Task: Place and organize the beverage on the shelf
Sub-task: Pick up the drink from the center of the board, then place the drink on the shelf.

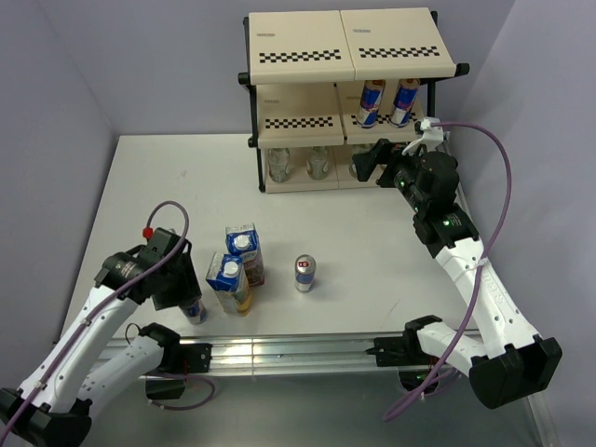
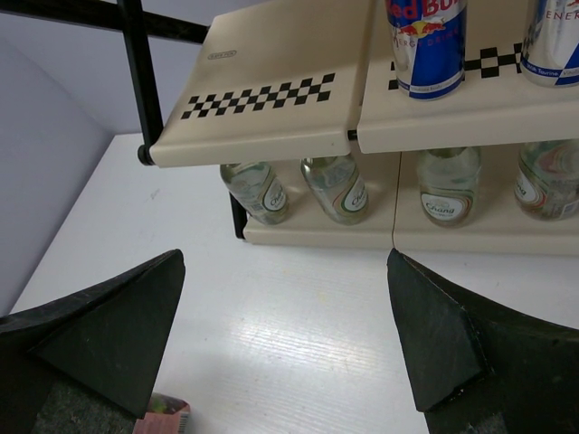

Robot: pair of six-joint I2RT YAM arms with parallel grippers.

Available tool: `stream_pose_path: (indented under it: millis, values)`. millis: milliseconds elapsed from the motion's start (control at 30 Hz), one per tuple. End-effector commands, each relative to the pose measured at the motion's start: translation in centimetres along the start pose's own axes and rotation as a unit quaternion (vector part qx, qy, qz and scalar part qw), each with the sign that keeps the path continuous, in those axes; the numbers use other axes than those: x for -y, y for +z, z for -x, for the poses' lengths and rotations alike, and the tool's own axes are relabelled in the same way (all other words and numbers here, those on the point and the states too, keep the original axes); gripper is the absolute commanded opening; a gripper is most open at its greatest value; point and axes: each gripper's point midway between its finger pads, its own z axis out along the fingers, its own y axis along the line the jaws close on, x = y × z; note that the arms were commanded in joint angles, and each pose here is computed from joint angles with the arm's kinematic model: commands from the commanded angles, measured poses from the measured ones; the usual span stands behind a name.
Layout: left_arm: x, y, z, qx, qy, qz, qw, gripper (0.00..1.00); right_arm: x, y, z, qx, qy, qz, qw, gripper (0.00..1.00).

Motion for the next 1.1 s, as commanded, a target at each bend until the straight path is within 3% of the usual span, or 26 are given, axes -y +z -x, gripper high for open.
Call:
stream_pose_path:
  millis: [0,133,333,533,667,733,900,1067]
  values:
    - [-1.0,-2.2,2.7,0.063,-0.012,0.034,0.997,0.22,-0.8,-0.3,1.0,0.023,-0.008,0.017,1.0,1.0]
    - [-1.1,-3.4,4.1,0.101,-0.033,0.038,0.994,0.0,-1.2,-0.4,1.7,0.03,-0.009,0.024,0.999,1.0]
    - [0.2,-6.9,7.8,0.18,-0.074,0.007,0.981,0.0,-2.6,-0.5,2.3,0.03,-0.008,0.056,0.998,1.0]
    - [0.2,-15.9,14.1,0.312,-0.113,0.01,0.943,0.0,-7.4,-1.7,3.2,0.034,-0.018,0.17,0.985,1.0]
    - [1.7,-22.3,17.1,0.374,-0.117,-0.043,0.919,0.0,-11.3,-2.8,3.2,0.032,-0.032,0.242,0.969,1.0]
    - [3.5,-24.3,18.1,0.381,-0.11,-0.083,0.914,0.0,-13.3,-3.1,3.2,0.036,-0.065,0.256,0.964,1.0]
    - [8.0,-26.3,19.1,0.369,-0.086,-0.178,0.908,0.0,-22.6,-6.3,0.5,0.049,-0.119,0.363,0.923,1.0]
    - [13.8,-28.0,18.7,0.327,-0.06,-0.309,0.891,0.0,-27.4,-6.4,-1.5,0.073,-0.203,0.375,0.902,0.99]
